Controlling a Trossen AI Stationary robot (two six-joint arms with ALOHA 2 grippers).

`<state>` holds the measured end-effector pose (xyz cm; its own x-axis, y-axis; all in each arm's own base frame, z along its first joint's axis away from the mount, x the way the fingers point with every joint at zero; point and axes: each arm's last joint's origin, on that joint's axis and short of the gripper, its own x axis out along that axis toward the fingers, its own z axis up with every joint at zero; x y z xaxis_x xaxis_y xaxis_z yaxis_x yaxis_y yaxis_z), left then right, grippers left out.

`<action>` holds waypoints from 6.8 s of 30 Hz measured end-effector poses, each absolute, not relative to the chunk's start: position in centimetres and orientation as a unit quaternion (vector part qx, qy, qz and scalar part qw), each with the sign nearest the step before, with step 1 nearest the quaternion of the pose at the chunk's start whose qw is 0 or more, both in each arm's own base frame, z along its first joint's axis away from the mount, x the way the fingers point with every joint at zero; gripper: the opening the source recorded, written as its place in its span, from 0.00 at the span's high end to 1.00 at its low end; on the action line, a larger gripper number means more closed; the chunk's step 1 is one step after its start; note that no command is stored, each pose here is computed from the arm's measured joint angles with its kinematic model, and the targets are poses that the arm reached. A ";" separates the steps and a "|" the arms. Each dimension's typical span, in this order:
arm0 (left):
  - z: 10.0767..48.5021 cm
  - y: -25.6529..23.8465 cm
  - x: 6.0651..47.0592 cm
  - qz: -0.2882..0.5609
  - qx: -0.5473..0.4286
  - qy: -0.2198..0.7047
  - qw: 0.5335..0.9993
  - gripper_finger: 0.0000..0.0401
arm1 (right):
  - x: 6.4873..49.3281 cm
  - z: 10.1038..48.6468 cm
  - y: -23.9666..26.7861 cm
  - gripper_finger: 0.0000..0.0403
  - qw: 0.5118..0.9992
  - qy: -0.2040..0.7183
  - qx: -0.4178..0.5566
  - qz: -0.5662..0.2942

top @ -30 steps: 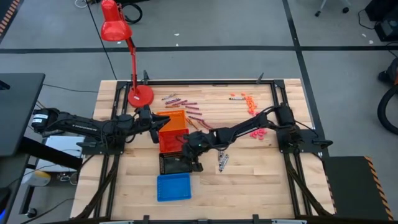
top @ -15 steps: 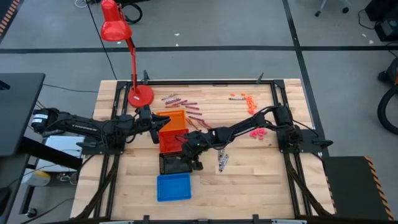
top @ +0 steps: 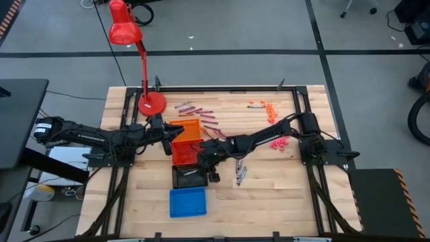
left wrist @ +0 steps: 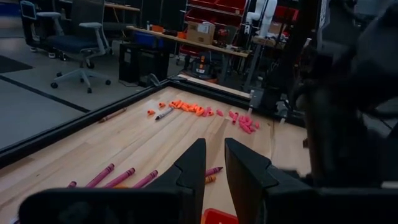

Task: Sort crayons
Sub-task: Put the red crayon into the red basket, then put the orange crayon into the orange basket

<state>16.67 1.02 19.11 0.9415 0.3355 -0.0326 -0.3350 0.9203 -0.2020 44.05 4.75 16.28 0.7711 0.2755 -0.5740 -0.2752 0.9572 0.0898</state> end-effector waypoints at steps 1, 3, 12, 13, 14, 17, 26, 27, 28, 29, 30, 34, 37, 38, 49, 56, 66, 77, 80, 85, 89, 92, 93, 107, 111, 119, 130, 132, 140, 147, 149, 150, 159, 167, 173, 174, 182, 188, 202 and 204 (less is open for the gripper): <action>19.1 1.0 16.7 0.171 -0.103 -0.002 0.980 0.82 | 44.0 16.9 4.6 0.71 0.944 0.298 -0.002 0.143; 19.1 1.0 16.7 0.171 -0.103 -0.001 0.980 0.82 | 43.7 18.0 4.2 0.71 0.948 0.295 -0.013 0.121; 19.0 1.0 16.7 0.172 -0.102 0.006 0.980 0.82 | 41.0 21.8 0.8 0.71 0.934 0.351 -0.059 -0.016; 19.0 1.0 16.7 0.172 -0.102 0.006 0.980 0.82 | 40.8 21.8 0.4 0.71 0.930 0.361 -0.059 -0.025; 19.0 1.0 16.7 0.172 -0.102 0.006 0.980 0.82 | 40.6 21.7 0.1 0.71 0.926 0.371 -0.060 -0.033; 19.0 1.0 16.7 0.172 -0.103 0.006 0.980 0.82 | 40.2 21.3 -0.9 0.71 0.913 0.399 -0.060 -0.056; 18.9 1.0 16.7 0.172 -0.102 0.010 0.980 0.82 | 39.1 20.0 -1.2 0.71 0.885 0.454 -0.064 -0.081; 18.9 1.0 16.7 0.172 -0.102 0.011 0.980 0.82 | 38.8 19.6 -1.0 0.71 0.883 0.459 -0.063 -0.080; 18.9 1.0 16.7 0.172 -0.102 0.012 0.980 0.82 | 38.5 19.3 -0.8 0.71 0.880 0.465 -0.062 -0.079; 18.8 1.0 16.7 0.172 -0.102 0.012 0.980 0.82 | 38.2 18.9 -0.6 0.71 0.877 0.471 -0.061 -0.077; 18.8 1.0 16.7 0.172 -0.102 0.012 0.980 0.82 | 38.0 18.6 -0.3 0.71 0.875 0.474 -0.058 -0.077; 18.8 1.0 16.7 0.172 -0.102 0.013 0.980 0.82 | 37.2 17.3 1.1 0.71 0.865 0.491 -0.056 -0.079; 18.8 1.0 16.7 0.172 -0.102 0.013 0.980 0.82 | 36.6 16.7 2.3 0.71 0.855 0.508 -0.066 -0.078; 18.8 1.0 16.7 0.172 -0.102 0.013 0.980 0.82 | 36.4 16.6 2.6 0.71 0.850 0.515 -0.073 -0.082; 18.8 1.0 16.7 0.172 -0.102 0.013 0.980 0.82 | 34.4 16.9 2.6 0.71 0.799 0.565 -0.129 -0.159; 18.8 1.0 16.7 0.172 -0.103 0.013 0.980 0.82 | 34.0 16.0 -0.2 0.71 0.826 0.530 -0.088 -0.169; 18.8 1.0 16.7 0.172 -0.104 0.013 0.980 0.82 | 33.0 13.3 -2.7 0.71 0.858 0.483 -0.032 -0.175; 18.8 1.0 16.7 0.172 -0.104 0.013 0.980 0.82 | 32.1 12.0 -2.8 0.71 0.860 0.476 0.001 -0.185; 18.8 1.0 16.7 0.172 -0.104 0.013 0.979 0.82 | 31.8 11.8 -2.8 0.71 0.860 0.475 0.006 -0.186; 18.8 1.0 16.7 0.172 -0.104 0.013 0.979 0.82 | 31.6 11.6 -2.8 0.76 0.858 0.476 0.016 -0.192; 18.8 1.0 16.7 0.172 -0.104 0.013 0.979 0.82 | 31.6 11.6 -2.8 0.83 0.858 0.475 0.015 -0.193; 18.8 1.0 16.7 0.173 -0.104 0.013 0.979 0.82 | 31.7 11.6 -2.8 0.88 0.859 0.471 0.013 -0.200; 18.8 1.0 16.7 0.173 -0.104 0.013 0.979 0.82 | 31.7 11.6 -2.8 0.90 0.859 0.470 0.016 -0.203; 18.8 1.0 16.7 0.173 -0.104 0.013 0.979 0.82 | 32.4 12.2 -2.6 0.93 0.857 0.475 0.013 -0.201; 18.8 1.0 16.7 0.173 -0.104 0.013 0.979 0.82 | 33.7 13.7 -1.8 0.93 0.865 0.468 0.001 -0.182; 18.7 1.0 16.6 0.174 -0.103 0.019 0.979 0.82 | 36.0 17.3 0.2 0.93 0.880 0.444 -0.036 -0.167; 18.7 1.0 16.6 0.174 -0.102 0.020 0.979 0.82 | 37.9 20.1 2.1 0.93 0.915 0.376 -0.063 -0.130; 18.7 1.0 16.6 0.174 -0.102 0.020 0.979 0.82 | 38.3 20.4 2.3 0.93 0.927 0.354 -0.058 -0.109; 18.7 1.0 16.7 0.173 -0.103 0.018 0.979 0.82 | 39.5 21.7 2.7 0.93 0.967 0.249 -0.048 -0.031; 19.2 1.0 16.7 0.171 -0.107 -0.005 0.979 0.82 | 39.7 21.9 2.3 0.93 0.984 0.177 -0.032 0.010; 19.5 1.0 16.7 0.170 -0.105 -0.020 0.980 0.82 | 39.9 21.7 2.3 0.93 0.985 0.171 -0.032 0.011; 19.6 1.0 16.7 0.169 -0.103 -0.028 0.980 0.82 | 40.1 21.5 2.3 0.93 0.986 0.164 -0.031 0.014; 19.7 1.0 16.7 0.168 -0.095 -0.030 0.981 0.82 | 42.2 17.3 2.0 0.93 0.984 0.171 -0.026 0.028; 19.5 1.0 16.7 0.168 -0.093 -0.022 0.981 0.82 | 44.1 15.1 0.3 0.93 0.970 0.241 -0.012 0.033; 19.5 1.0 16.7 0.169 -0.093 -0.022 0.981 0.82 | 45.1 14.2 0.0 0.91 0.958 0.285 -0.003 0.036; 19.5 1.0 16.7 0.169 -0.093 -0.022 0.981 0.82 | 45.4 14.1 0.0 0.90 0.958 0.284 -0.003 0.037; 19.3 1.0 16.8 0.170 -0.092 -0.013 0.981 0.82 | 45.6 13.9 -0.1 0.78 0.950 0.310 -0.005 0.037; 19.3 1.0 16.8 0.170 -0.092 -0.011 0.981 0.82 | 45.3 15.4 -0.4 0.72 0.951 0.308 -0.015 0.035; 18.7 1.0 16.8 0.172 -0.087 0.016 0.981 0.82 | 40.9 18.3 -2.2 0.72 0.910 0.405 -0.053 -0.073; 18.7 1.0 16.8 0.173 -0.087 0.016 0.981 0.82 | 40.1 17.5 -2.2 0.72 0.904 0.417 -0.043 -0.081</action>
